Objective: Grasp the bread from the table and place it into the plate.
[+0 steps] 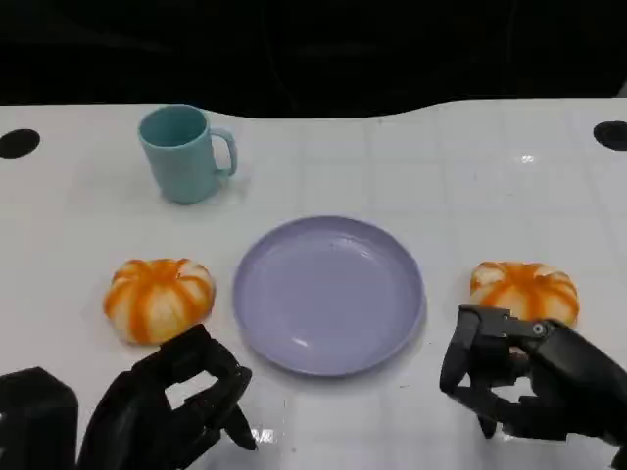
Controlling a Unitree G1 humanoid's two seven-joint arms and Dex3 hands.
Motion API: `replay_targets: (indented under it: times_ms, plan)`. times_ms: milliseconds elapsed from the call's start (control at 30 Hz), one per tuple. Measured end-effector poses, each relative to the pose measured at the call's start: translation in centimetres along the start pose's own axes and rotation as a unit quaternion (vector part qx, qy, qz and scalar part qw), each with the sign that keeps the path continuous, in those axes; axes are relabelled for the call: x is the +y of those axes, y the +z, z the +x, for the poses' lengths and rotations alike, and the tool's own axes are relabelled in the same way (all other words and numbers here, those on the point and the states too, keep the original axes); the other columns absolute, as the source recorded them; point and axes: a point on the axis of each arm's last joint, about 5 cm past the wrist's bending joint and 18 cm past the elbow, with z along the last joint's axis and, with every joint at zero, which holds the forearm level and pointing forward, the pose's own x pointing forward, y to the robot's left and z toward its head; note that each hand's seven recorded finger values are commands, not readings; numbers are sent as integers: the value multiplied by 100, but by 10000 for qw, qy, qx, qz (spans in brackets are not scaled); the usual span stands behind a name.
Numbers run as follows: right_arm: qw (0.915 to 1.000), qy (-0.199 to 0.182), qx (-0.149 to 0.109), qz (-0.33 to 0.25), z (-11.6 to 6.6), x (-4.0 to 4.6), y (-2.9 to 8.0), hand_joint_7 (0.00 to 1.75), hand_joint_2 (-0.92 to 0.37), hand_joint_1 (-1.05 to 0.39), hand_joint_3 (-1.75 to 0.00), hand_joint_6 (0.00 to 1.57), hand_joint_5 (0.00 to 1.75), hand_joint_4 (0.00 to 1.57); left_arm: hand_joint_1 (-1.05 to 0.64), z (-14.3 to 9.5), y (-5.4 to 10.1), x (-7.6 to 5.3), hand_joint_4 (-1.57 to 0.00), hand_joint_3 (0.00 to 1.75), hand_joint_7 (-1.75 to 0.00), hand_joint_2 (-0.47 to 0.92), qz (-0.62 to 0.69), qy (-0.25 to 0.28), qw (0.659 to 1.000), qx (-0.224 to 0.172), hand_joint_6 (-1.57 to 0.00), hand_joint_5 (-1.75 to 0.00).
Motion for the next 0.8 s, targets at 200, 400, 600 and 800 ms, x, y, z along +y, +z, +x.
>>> replay_targets:
  times_ms: [200, 400, 600, 800]
  plan:
    - [9996, -224, -149, 19, -15, -58, 88, 118, -92, -38, -24, 44, 163, 47, -55, 0, 1, 0, -73, 28, -163, 92, 1, 0, 10000, -1, -61, -175]
    - [9978, -306, -364, -451, -45, -113, 171, 75, -92, -40, -16, 44, 118, 38, -55, 0, 0, 0, -73, 28, -163, 92, 0, 0, 10000, 2, -61, -175]
    - [9874, -459, -329, -1478, -90, -195, 254, 37, -92, -47, -6, 51, 97, 32, -55, 0, 0, 0, -73, 28, -163, 92, 2, -2, 10000, 3, -61, -175]
    - [9694, -610, -338, -2355, -104, -303, 355, 8, -91, -45, 0, 56, 67, 33, -55, 1, 1, 0, -74, 28, -164, 92, 2, -2, 10000, 2, -61, -175]
